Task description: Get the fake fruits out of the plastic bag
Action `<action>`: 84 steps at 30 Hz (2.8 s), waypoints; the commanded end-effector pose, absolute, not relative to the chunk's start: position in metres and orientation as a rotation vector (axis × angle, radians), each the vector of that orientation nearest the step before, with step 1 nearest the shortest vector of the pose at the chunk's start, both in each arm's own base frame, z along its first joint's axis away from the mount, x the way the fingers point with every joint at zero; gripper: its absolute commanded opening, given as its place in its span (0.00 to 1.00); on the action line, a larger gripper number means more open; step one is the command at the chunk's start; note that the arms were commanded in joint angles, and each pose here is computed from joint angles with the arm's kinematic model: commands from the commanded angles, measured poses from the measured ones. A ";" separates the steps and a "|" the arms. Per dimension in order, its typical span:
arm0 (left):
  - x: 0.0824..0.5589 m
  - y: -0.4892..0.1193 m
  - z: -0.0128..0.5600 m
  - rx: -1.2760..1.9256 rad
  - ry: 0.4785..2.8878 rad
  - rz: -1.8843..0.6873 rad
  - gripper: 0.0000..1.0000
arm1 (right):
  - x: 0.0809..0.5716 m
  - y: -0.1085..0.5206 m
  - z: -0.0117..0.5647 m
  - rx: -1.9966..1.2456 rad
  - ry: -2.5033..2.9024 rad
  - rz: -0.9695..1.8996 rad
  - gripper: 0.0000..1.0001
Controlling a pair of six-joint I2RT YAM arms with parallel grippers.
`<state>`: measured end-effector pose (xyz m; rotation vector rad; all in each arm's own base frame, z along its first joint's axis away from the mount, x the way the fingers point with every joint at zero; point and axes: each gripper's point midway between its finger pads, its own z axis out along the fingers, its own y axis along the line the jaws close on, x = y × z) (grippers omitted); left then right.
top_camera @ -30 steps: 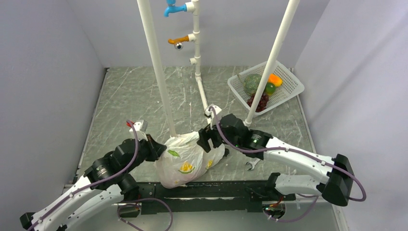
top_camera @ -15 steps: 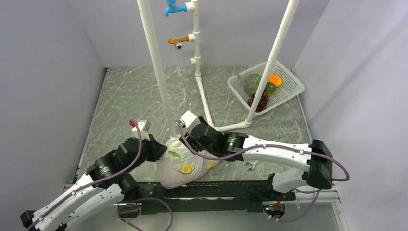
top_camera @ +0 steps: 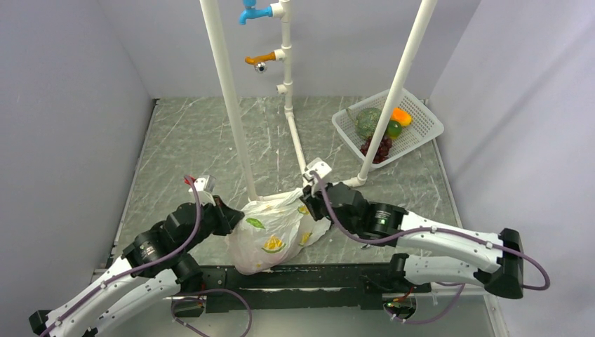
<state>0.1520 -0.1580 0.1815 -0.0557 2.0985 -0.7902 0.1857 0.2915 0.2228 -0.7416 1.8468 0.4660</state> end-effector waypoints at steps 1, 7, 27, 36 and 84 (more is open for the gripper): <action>0.151 -0.150 0.177 -0.073 2.107 -0.757 0.00 | 0.189 0.271 0.237 -0.572 1.808 0.619 0.12; 0.149 -0.156 0.182 -0.060 2.085 -0.813 0.00 | 0.179 0.275 0.237 -0.571 1.799 0.916 0.00; 0.173 -0.236 0.235 0.594 2.135 -0.754 0.79 | 0.158 0.283 0.244 -0.732 1.771 1.003 0.00; 0.176 -0.260 0.214 0.573 2.142 -0.861 0.71 | 0.158 0.281 0.237 -0.742 1.779 0.982 0.00; 0.125 -0.140 0.261 -0.110 1.802 -1.074 0.00 | 0.144 0.277 0.213 -0.805 1.929 0.973 0.65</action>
